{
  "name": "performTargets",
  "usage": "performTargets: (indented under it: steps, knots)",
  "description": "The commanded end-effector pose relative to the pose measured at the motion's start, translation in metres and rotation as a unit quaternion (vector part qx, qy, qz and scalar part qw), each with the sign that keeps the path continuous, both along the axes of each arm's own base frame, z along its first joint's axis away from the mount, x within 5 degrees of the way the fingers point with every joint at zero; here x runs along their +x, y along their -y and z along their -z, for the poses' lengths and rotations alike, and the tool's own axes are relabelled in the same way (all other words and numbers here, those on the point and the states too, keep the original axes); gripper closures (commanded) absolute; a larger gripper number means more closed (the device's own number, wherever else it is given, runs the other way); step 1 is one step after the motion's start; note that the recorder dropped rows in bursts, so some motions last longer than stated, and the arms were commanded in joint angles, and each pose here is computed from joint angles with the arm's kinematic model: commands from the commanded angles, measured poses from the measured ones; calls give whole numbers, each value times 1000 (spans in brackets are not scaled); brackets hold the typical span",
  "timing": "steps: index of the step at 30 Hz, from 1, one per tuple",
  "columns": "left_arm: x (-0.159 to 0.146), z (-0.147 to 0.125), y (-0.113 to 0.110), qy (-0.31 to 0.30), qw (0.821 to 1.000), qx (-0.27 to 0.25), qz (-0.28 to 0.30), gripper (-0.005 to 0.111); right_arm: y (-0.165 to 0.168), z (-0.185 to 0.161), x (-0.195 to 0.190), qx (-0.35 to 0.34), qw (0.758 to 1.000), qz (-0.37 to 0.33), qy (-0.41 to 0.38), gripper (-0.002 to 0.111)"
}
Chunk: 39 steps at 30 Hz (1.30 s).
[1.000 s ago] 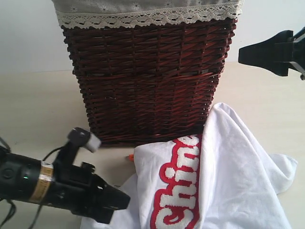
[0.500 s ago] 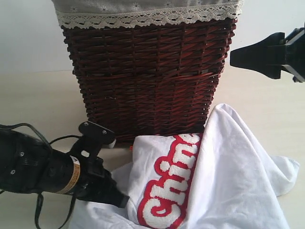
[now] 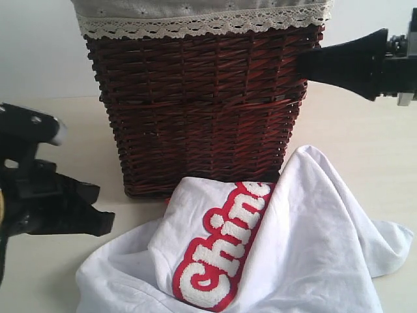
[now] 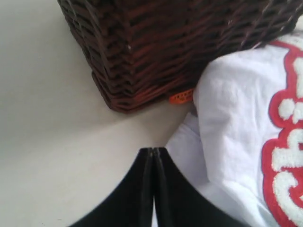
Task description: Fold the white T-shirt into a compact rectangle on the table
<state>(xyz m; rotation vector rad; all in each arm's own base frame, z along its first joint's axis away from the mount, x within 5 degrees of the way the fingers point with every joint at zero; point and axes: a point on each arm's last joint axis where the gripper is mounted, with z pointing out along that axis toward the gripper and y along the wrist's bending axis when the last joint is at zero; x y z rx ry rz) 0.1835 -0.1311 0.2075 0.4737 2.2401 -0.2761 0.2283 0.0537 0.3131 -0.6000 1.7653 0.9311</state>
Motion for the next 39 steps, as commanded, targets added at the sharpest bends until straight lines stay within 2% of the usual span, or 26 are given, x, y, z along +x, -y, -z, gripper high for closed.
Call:
performTargets:
  steps: [1,4,7,10,13,17,22,27,32,35,37,39]
  knots:
    - [-19,-20,-17,41,998,-38,-9,107,-37,4,0,-29,997,-56,31,108]
    - [-26,-31,-24,65,996,-56,-12,107,-54,27,19,-111,993,42,9,108]
    - [-30,-39,-31,85,994,-61,-25,107,-65,40,36,-175,975,136,9,108]
    - [-33,-44,-34,97,993,-64,-31,107,-78,41,55,-199,967,156,18,108]
    - [-33,-44,-34,97,993,-65,-31,107,-88,35,83,-188,966,175,19,108]
    - [-32,-43,-36,97,993,-58,-38,107,-101,57,136,-202,955,217,-12,108]
    - [-33,-41,-36,95,993,-54,-38,107,-101,72,185,-250,920,301,-12,108]
    - [-34,-37,-37,90,994,-50,-38,107,-109,62,202,-231,925,301,7,108]
    - [-35,-34,-38,83,994,-53,-43,107,-131,51,216,-173,954,242,34,108]
    - [-35,-32,-40,79,994,-46,-50,107,-126,56,218,-190,945,267,26,108]
    - [-35,-32,-40,80,995,-46,-50,107,-122,49,213,-190,942,274,29,108]
    - [-35,-31,-38,80,995,-42,-39,107,-119,28,191,-175,952,249,45,108]
